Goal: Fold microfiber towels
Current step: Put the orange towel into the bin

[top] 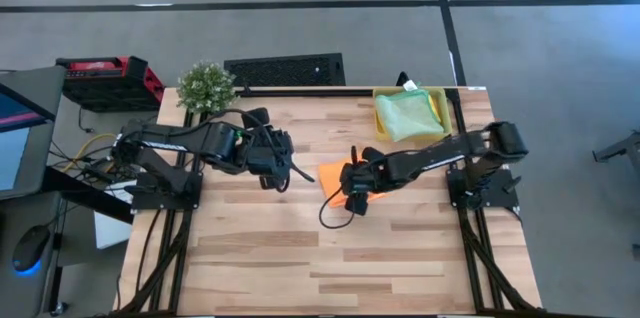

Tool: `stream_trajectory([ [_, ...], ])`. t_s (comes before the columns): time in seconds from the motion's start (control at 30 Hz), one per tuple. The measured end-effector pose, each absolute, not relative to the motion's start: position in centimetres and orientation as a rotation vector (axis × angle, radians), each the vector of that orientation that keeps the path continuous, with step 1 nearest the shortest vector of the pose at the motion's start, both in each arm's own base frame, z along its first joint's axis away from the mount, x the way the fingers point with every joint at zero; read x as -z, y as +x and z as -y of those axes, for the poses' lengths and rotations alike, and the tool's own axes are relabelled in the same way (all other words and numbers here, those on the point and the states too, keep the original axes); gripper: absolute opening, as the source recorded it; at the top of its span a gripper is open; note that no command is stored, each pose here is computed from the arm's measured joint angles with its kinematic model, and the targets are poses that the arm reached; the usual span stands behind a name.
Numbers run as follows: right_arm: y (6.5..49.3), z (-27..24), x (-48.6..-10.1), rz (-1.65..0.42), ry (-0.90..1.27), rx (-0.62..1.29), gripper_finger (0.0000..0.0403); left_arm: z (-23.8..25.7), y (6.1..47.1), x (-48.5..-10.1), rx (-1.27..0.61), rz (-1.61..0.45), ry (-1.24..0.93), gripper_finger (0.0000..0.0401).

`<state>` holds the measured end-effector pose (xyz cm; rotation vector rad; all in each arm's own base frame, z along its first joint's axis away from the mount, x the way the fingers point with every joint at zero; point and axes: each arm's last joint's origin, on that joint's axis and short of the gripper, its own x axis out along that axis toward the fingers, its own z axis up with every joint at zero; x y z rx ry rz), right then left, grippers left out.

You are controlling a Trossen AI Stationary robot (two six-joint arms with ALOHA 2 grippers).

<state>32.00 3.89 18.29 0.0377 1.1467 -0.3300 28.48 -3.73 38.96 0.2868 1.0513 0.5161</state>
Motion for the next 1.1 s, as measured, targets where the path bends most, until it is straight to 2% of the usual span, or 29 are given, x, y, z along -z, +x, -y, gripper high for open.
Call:
stream_trajectory([
  [0.2, 30.8, -5.0, -20.4, -1.131, -0.067, 0.226, 0.0225, 3.7, 28.4, -38.9, -0.516, -1.055, 0.289, 0.0157],
  [0.47, 29.3, -6.9, -17.7, -1.347, -0.339, 0.053, 0.0225, 3.7, 28.3, -38.9, -0.517, -1.07, 0.295, 0.0157],
  [1.1, 30.1, -5.4, -13.1, -1.547, -0.409, 0.067, 0.0225, 3.7, 28.3, -38.9, -0.52, -1.07, 0.288, 0.0157],
])
